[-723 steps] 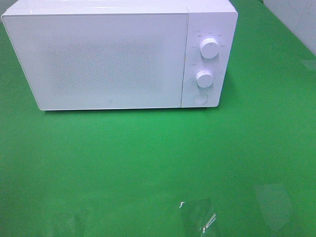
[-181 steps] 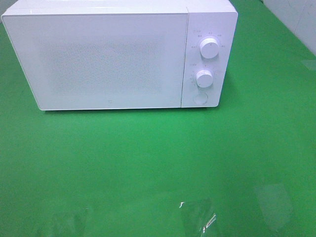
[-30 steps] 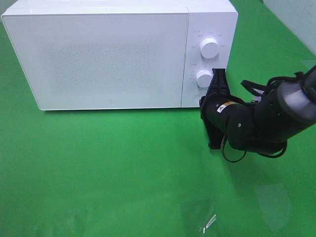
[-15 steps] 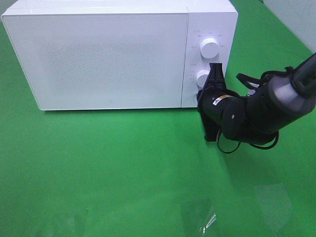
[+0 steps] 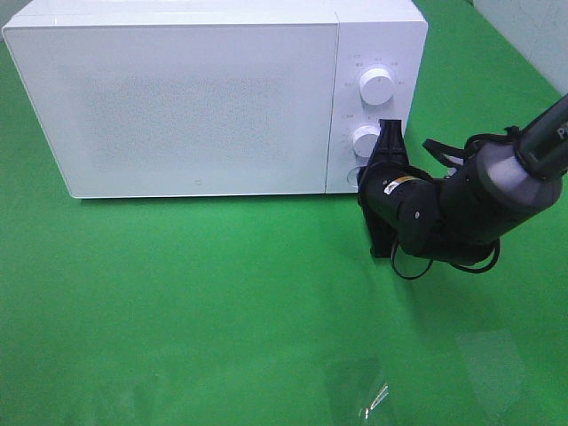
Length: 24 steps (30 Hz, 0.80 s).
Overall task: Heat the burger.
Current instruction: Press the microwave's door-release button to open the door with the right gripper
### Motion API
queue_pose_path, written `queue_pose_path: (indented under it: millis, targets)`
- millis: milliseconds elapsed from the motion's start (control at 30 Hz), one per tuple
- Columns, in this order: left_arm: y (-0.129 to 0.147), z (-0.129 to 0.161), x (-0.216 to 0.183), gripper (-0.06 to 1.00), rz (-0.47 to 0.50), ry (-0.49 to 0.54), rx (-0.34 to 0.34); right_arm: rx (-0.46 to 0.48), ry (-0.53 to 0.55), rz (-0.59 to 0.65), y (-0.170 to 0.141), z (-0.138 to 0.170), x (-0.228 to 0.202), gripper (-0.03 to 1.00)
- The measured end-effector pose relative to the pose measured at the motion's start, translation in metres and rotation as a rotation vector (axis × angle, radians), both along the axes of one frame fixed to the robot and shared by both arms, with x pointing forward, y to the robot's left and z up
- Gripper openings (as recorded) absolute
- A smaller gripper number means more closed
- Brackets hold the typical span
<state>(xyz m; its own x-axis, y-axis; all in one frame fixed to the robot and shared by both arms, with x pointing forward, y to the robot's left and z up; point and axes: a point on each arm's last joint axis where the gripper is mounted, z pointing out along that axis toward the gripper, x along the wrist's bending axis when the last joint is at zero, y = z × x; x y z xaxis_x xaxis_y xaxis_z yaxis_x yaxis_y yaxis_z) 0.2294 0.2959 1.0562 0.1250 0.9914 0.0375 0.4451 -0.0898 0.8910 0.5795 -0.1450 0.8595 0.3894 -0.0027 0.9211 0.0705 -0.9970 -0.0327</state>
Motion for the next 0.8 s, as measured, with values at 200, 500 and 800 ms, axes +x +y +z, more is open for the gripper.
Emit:
queue_pose_path:
  millis: [200, 500, 800]
  targets:
    - [0.0, 0.0, 0.0, 0.99, 0.0, 0.0, 0.0, 0.007, 0.001, 0.008, 0.0029, 0.0018, 0.0034, 0.0]
    - [0.0, 0.0, 0.0, 0.99, 0.0, 0.0, 0.0, 0.001, -0.016, 0.011, 0.0051, -0.0016, 0.0041, 0.0]
    - [0.0, 0.0, 0.0, 0.99, 0.0, 0.0, 0.0, -0.003, -0.054, -0.002, 0.004, -0.0015, 0.0051, 0.0]
